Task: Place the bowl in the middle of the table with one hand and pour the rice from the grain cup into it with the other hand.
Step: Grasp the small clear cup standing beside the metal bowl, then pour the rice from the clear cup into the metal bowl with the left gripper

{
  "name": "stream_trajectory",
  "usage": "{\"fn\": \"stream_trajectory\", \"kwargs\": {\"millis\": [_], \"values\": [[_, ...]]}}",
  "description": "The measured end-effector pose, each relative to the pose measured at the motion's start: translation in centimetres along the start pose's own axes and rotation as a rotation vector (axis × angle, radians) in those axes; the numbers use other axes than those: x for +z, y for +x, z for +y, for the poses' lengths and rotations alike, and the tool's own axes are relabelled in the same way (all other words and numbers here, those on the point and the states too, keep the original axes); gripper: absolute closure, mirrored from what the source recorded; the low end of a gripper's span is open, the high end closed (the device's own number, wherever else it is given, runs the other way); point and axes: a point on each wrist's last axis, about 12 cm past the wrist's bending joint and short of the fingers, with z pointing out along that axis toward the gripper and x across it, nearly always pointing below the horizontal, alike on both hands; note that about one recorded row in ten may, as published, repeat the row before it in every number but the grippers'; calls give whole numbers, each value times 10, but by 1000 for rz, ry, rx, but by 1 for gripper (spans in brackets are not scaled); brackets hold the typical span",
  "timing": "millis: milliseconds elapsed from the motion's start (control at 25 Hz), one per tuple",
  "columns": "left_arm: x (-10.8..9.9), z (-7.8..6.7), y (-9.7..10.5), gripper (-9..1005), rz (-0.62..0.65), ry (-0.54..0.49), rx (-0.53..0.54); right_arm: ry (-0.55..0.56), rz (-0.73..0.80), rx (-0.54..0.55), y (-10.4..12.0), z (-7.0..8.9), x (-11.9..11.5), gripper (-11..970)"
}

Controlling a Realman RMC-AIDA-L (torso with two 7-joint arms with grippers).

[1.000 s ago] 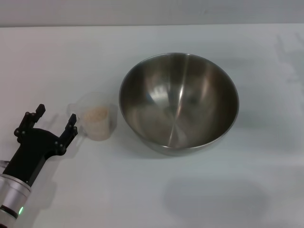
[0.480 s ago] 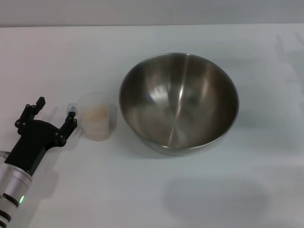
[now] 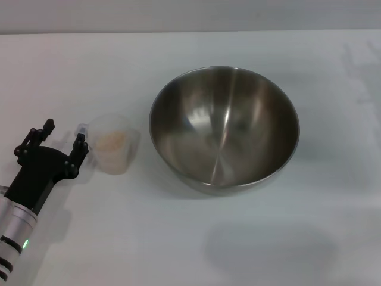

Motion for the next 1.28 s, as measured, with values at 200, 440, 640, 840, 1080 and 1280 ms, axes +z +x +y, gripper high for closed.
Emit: {"fn": "stream_trajectory", "kwargs": {"millis": [200,440,640,840,1080,1280], "values": [[2,-1,-1,369,-6,1,-4,3,-2,1,0,0,0,428],[10,-3,-4,564,-9,15,-2,15,-4,6,0,-2,0,427],[15,-2,-7,853,-13,12,10,17,-9,7,-1,-1,0,427],[18,-1,-9,948,-22,1,12,31,-7,6,-1,-4,-2,427],[21,-1,-17,969,-77,-27,-9,33,-4,3,0,-5,-3,427],[31,-10,-49,967,-272,-100,133,73,-12,9,-1,-11,-4,426]]}}
